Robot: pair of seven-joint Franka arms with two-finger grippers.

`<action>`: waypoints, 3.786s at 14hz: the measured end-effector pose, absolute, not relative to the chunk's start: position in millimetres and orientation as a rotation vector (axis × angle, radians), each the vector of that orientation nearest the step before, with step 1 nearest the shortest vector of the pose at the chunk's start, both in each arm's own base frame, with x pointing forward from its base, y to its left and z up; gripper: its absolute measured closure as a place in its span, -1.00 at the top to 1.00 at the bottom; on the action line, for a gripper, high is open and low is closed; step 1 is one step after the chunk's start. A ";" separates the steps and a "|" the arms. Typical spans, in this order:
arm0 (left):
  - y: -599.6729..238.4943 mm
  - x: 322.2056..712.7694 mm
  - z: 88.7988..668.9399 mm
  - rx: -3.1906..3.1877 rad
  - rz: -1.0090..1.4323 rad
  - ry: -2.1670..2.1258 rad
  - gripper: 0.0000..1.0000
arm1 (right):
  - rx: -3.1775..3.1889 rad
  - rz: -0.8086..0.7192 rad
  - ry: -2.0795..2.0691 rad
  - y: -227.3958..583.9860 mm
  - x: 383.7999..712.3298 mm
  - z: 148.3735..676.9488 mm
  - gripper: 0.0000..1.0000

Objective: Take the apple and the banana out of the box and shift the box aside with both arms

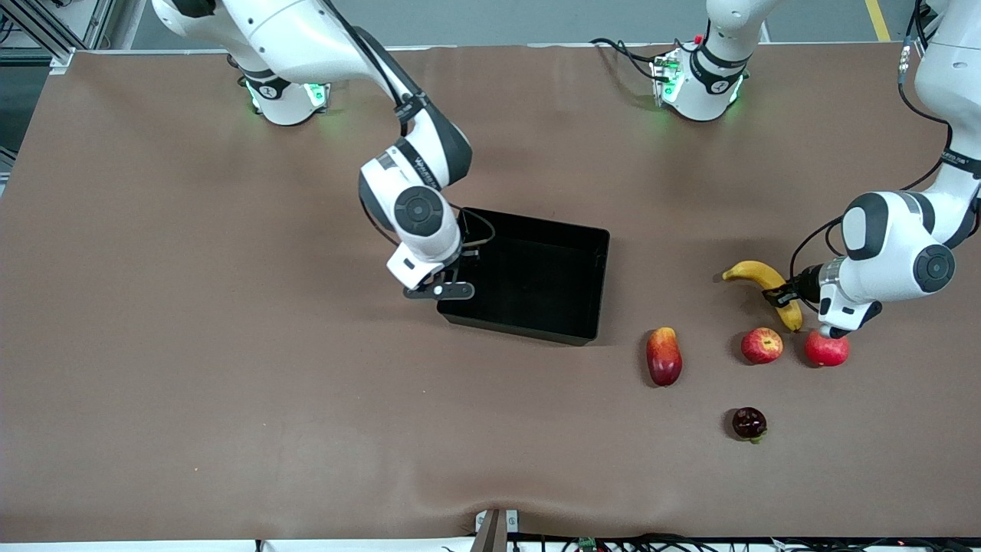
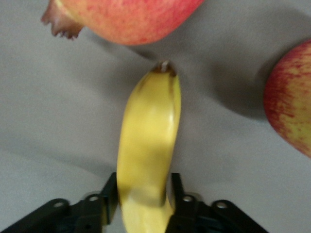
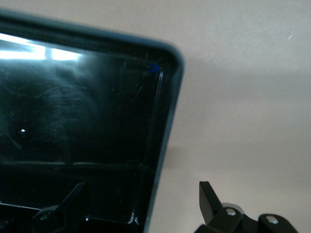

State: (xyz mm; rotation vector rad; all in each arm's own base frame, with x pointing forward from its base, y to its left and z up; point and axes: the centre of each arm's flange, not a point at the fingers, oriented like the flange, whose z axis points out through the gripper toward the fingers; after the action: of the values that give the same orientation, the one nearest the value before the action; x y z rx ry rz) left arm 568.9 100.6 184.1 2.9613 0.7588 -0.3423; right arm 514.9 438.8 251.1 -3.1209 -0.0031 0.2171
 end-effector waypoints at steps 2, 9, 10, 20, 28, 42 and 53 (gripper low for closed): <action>100.7 577.4 194.0 2.968 -0.305 0.753 0.46 | -3.129 0.230 0.008 435.8 513.1 239.7 0.61; 47.3 618.3 380.9 3.126 -0.188 0.618 1.00 | -3.049 0.203 0.172 426.5 524.0 228.3 -0.92; 40.2 623.8 420.1 3.140 -0.177 0.611 1.00 | -3.044 0.191 0.190 421.9 529.7 233.5 -0.94; -12.7 599.9 609.9 3.226 0.030 0.398 1.00 | -2.970 0.222 0.292 81.2 648.5 349.7 -0.94; -34.0 546.3 665.8 3.240 0.011 0.104 1.00 | -2.977 0.268 0.125 -160.4 624.0 312.3 -0.94; -57.4 500.1 669.3 3.227 -0.118 0.057 1.00 | -3.065 0.252 0.150 -226.9 615.9 235.8 -0.93; -47.2 499.4 669.7 3.154 -0.130 0.080 1.00 | -3.083 0.095 -0.027 -141.3 658.4 381.1 1.00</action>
State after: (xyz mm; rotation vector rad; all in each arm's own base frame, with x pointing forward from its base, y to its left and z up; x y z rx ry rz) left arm 499.4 -47.2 669.7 3.1540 0.0799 -0.1303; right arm 658.4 -141.3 381.1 -3.0829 -0.0275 0.0949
